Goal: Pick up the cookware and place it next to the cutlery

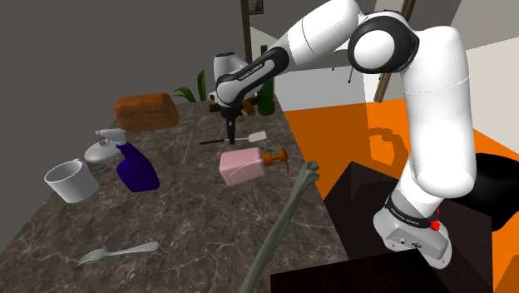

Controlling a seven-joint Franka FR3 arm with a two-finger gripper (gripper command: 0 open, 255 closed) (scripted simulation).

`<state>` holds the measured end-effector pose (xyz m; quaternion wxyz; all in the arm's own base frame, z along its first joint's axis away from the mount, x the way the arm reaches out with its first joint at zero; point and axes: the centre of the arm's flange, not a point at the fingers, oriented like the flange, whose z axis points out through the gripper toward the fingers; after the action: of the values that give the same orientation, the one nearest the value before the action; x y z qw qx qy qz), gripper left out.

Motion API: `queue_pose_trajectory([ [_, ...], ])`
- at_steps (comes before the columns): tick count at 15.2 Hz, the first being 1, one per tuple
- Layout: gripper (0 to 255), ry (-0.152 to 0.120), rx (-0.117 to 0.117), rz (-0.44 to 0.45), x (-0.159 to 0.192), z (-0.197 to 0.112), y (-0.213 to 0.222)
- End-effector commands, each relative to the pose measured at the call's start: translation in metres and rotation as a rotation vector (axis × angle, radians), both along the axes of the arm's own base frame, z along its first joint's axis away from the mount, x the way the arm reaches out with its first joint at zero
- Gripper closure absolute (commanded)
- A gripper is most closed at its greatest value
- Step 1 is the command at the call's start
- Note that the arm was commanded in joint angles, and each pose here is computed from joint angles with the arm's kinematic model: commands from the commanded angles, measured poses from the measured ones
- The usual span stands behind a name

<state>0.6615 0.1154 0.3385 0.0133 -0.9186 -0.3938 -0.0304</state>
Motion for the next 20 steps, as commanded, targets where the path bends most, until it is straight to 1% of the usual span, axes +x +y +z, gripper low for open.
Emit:
queue_pose_trajectory([
  [1, 0, 0.0, 0.0, 0.0, 0.0, 0.0, 0.0],
  [2, 0, 0.0, 0.0, 0.0, 0.0, 0.0, 0.0],
  [3, 255, 0.0, 0.0, 0.0, 0.0, 0.0, 0.0],
  [12, 255, 0.0, 0.0, 0.0, 0.0, 0.0, 0.0],
  [20, 255, 0.0, 0.0, 0.0, 0.0, 0.042, 0.0],
])
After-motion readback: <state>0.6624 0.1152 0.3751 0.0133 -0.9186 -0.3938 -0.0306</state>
